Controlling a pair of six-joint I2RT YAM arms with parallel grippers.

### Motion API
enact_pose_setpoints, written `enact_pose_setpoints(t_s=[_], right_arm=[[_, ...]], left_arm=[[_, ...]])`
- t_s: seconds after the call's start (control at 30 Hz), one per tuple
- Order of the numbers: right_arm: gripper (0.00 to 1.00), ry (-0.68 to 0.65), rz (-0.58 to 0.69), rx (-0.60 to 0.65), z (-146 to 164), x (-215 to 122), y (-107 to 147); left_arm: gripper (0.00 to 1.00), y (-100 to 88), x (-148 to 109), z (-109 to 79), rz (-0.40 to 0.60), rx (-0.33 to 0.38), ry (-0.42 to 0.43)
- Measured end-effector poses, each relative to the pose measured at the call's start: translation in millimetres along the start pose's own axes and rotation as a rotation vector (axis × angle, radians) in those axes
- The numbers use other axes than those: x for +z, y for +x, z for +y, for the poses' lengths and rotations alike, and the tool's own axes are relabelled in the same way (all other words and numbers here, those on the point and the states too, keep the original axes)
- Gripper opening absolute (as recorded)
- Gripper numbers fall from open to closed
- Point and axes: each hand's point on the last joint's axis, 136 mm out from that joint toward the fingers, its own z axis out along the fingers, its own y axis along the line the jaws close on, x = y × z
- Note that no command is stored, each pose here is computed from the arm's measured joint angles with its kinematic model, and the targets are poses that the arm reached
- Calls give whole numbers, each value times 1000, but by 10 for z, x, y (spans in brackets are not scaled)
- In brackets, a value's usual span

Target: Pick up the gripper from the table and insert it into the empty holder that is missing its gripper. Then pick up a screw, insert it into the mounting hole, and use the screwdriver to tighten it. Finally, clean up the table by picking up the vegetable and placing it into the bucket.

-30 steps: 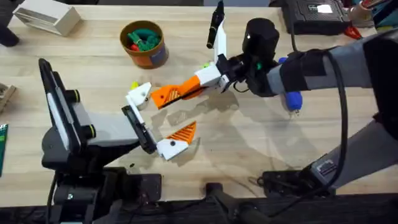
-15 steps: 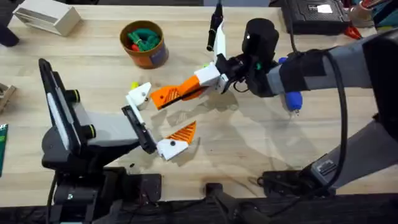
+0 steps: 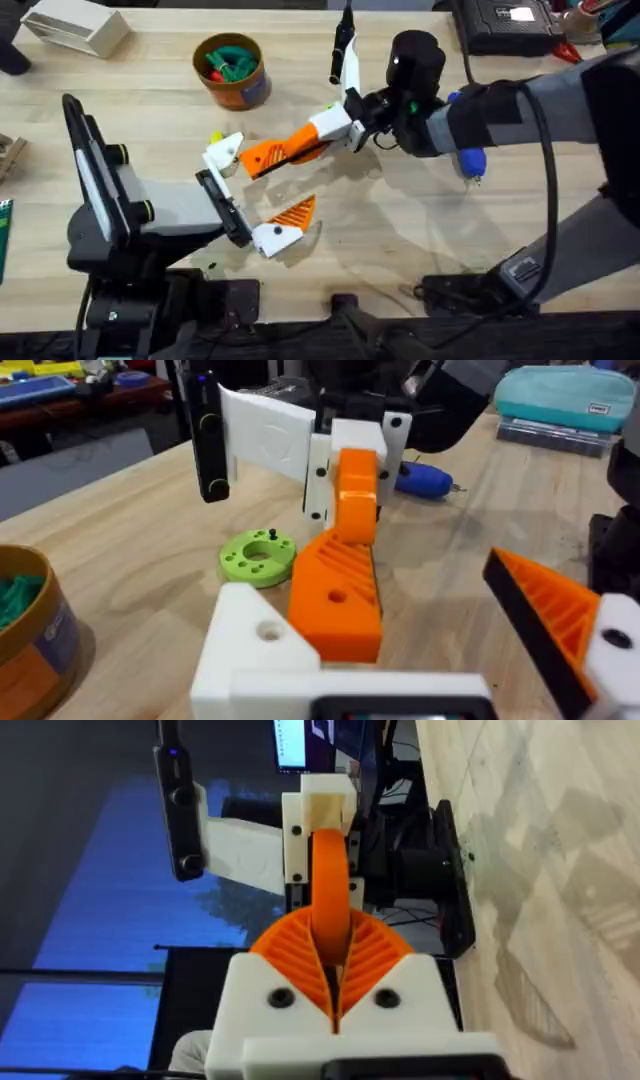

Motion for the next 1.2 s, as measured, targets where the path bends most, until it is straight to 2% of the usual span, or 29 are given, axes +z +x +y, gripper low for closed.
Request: enact_pose_setpoints(t_s=[1.2], right_arm=[[18, -2, 13, -17, 42, 46, -17]], left_arm=[[985, 0, 0, 0, 0, 0, 0]])
